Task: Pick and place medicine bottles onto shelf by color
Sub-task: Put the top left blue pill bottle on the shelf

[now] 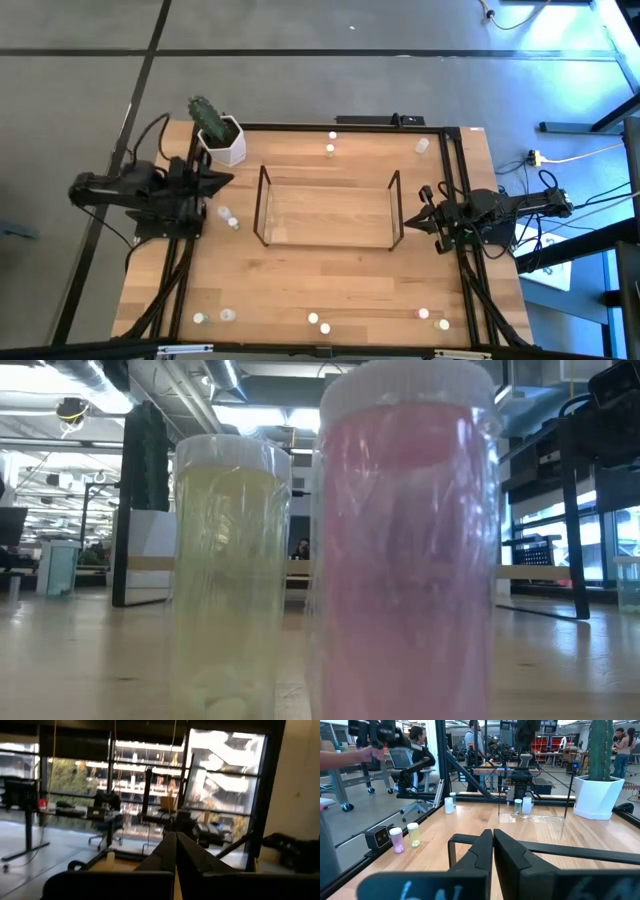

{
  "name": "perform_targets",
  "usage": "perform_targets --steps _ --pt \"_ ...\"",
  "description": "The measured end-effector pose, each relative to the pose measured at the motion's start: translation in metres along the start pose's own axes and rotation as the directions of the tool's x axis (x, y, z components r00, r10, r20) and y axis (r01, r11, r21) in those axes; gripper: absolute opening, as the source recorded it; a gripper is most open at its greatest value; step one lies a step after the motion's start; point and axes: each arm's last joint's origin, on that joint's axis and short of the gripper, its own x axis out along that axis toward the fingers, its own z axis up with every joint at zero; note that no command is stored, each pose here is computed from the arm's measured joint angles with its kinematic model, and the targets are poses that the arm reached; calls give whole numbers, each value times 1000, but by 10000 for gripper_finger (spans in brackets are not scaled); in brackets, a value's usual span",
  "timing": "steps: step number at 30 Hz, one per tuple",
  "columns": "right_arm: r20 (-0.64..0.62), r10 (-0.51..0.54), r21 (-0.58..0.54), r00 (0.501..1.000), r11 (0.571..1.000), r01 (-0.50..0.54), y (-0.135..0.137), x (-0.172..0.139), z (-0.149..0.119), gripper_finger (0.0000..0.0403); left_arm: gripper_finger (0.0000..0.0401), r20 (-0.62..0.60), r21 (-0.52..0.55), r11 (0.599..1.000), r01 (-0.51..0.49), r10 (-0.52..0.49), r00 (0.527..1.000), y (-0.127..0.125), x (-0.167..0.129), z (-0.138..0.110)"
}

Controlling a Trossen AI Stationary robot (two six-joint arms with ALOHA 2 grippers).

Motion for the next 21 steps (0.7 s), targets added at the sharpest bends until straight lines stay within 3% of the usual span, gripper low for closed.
perform_targets --steps 4,9,15,21 --pt "0 0 0 1000 1000 0 0 0 0 18 0 -157 67 997 -24 34 987 -7 18 29" --pt "0 0 0 1000 1000 0 0 0 0 18 0 -333 119 989 -91 126 934 -13 43 53" --pt "1 -1 -4 1000 1000 1 0 0 0 18 0 -434 106 986 -130 164 886 -21 67 79" --pt "35 -68 25 997 997 67 -2 0 3 18 0 -530 112 977 -183 214 820 -26 84 91"
